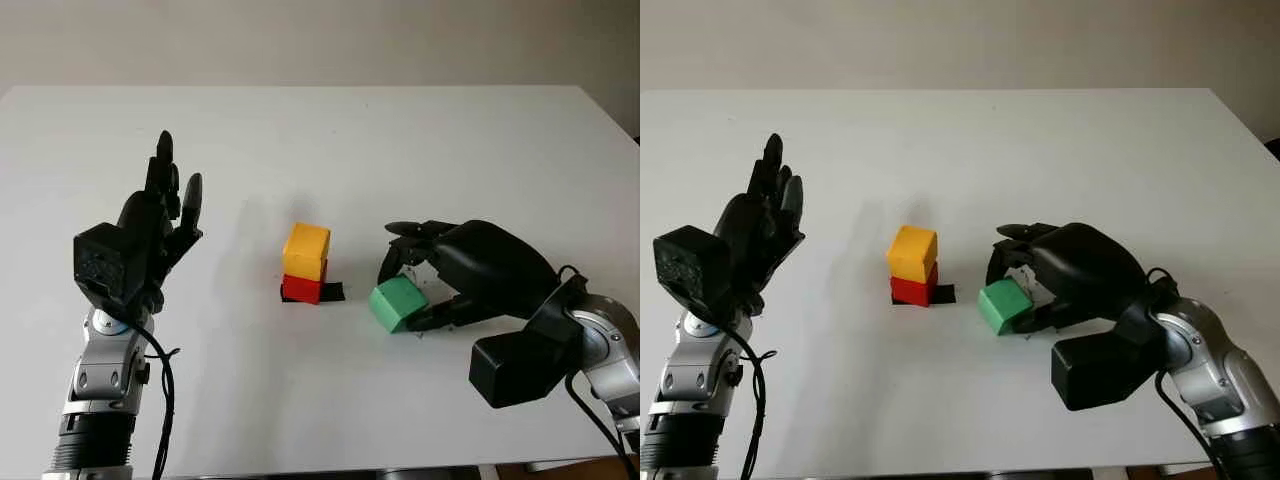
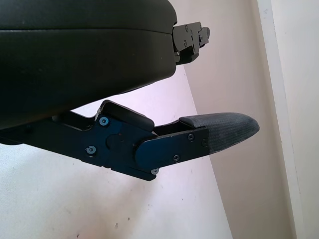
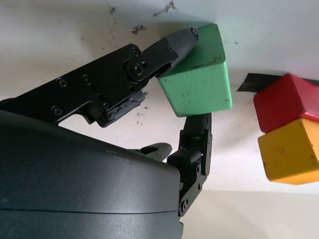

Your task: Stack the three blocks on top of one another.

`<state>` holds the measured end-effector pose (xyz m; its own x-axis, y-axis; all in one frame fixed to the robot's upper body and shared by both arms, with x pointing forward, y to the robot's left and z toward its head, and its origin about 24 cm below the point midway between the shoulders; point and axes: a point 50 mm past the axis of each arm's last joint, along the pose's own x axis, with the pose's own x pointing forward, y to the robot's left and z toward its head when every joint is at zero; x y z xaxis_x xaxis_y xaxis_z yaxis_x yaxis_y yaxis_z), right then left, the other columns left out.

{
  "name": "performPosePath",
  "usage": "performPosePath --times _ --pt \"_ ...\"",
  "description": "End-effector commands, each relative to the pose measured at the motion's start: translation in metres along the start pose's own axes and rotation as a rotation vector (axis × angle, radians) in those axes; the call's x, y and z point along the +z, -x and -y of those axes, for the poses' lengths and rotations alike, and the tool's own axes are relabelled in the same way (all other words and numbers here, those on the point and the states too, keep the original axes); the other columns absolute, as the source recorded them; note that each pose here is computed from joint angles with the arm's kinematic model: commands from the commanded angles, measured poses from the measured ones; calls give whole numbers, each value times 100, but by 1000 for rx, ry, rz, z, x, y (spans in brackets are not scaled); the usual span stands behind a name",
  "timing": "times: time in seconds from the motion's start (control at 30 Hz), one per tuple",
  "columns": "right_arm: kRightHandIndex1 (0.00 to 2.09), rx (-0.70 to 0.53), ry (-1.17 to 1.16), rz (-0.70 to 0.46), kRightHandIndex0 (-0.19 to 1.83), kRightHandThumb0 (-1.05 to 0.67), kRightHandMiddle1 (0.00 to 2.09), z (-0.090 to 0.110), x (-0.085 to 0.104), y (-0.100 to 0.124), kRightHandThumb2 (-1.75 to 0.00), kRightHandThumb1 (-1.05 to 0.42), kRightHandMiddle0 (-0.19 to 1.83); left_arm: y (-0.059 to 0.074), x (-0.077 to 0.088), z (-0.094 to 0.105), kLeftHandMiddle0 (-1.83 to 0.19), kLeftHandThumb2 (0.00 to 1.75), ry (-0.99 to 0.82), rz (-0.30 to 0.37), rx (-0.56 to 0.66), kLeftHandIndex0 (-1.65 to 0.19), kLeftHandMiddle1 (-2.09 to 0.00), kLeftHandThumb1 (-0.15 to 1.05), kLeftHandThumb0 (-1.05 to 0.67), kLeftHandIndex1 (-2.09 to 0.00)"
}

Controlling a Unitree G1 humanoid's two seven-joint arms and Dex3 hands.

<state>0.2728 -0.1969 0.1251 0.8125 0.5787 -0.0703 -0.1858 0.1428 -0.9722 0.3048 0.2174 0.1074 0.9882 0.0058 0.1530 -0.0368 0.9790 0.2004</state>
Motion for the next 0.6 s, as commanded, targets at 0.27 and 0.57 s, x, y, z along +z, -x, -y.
performPosePath --times 0.27,0.57 --pt "6 -41 -275 32 37 -43 131 55 -19 -15 -6 -92 49 -1 4 1 17 65 -11 13 3 17 -5 105 -83 -5" --pt "4 -8 -345 90 34 -41 136 100 -28 -33 -5 -93 42 -2 5 1 18 65 -13 15 -3 18 -5 105 -83 -5"
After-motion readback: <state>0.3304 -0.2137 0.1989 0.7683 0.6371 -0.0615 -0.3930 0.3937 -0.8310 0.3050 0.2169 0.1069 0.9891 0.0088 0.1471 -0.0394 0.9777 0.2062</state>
